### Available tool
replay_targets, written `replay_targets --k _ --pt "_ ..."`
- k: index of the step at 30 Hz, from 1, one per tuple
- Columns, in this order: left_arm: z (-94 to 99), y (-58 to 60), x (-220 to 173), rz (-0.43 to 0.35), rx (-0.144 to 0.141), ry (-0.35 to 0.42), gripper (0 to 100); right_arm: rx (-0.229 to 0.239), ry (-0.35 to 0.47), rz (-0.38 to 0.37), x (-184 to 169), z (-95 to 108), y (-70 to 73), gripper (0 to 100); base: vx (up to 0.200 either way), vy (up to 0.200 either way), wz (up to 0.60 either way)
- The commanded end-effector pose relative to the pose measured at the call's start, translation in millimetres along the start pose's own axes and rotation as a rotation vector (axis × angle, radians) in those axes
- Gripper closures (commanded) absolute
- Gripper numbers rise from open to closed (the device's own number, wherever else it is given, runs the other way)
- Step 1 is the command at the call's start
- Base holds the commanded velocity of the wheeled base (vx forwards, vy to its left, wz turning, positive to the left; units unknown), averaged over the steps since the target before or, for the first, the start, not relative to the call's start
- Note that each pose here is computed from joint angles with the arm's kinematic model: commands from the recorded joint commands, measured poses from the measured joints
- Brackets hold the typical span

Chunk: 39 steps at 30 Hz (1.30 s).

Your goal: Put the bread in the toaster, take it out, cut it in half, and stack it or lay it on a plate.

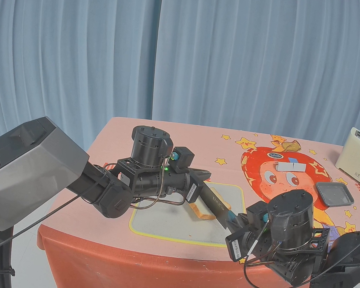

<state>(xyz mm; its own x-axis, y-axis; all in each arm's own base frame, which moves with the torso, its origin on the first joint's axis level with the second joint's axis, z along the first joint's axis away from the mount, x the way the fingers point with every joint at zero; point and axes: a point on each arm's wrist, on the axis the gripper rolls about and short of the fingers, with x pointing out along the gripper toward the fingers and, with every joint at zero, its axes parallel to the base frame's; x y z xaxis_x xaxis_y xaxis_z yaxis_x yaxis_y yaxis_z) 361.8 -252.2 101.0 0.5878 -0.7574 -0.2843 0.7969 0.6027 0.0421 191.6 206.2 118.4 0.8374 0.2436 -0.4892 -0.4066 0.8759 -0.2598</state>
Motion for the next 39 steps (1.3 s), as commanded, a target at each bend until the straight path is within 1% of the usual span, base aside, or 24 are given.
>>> replay_targets --k 1,10,13,18,25,27,30,32,35,36,39 --pt "-1.6 -0.8 0.5 -0.003 -0.003 0.008 100 -0.007 0.018 -0.002 2.5 -3.2 0.5 100 0.000 0.000 0.00" --pt "3.9 -1.6 0.1 -0.004 0.003 -0.006 100 -0.011 0.030 -0.008 4.0 -5.2 -1.1 100 0.000 0.000 0.00" --pt "4.7 -0.8 0.0 -0.002 0.003 -0.009 100 -0.004 0.022 -0.012 5.1 -3.4 -2.0 100 0.000 0.000 0.00" --pt "-1.5 0.7 0.6 0.000 -0.003 0.007 100 0.008 -0.001 -0.011 2.6 1.4 -2.8 100 0.000 0.000 0.00" --pt "-2.5 0.1 1.4 -0.001 -0.002 0.008 100 -0.003 0.019 -0.011 4.9 -2.8 -1.6 100 0.000 0.000 0.00" --pt "2.1 -1.7 0.6 -0.006 0.002 -0.004 100 -0.007 0.029 -0.012 4.7 -4.4 -2.2 100 0.000 0.000 0.00" --pt "5.9 -1.4 -0.1 -0.004 0.005 -0.014 100 -0.005 0.028 -0.012 5.0 -4.0 -2.0 100 0.000 0.000 0.00" --pt "12.4 -0.9 -3.5 -0.001 0.008 -0.025 100 -0.002 0.022 -0.012 7.9 -3.5 -0.5 100 0.000 0.000 0.00" --pt "9.1 1.2 -4.7 0.005 0.003 -0.015 100 0.003 0.013 -0.012 5.9 -1.4 -1.6 100 0.000 0.000 0.00" --pt "5.7 0.9 -4.0 0.004 0.001 -0.006 100 0.004 0.010 -0.011 5.0 -0.9 -1.6 100 0.000 0.000 0.00" --pt "3.8 0.0 -3.7 0.002 0.000 -0.002 100 -0.001 0.012 -0.007 3.3 -2.1 -1.0 100 0.000 0.000 0.00"
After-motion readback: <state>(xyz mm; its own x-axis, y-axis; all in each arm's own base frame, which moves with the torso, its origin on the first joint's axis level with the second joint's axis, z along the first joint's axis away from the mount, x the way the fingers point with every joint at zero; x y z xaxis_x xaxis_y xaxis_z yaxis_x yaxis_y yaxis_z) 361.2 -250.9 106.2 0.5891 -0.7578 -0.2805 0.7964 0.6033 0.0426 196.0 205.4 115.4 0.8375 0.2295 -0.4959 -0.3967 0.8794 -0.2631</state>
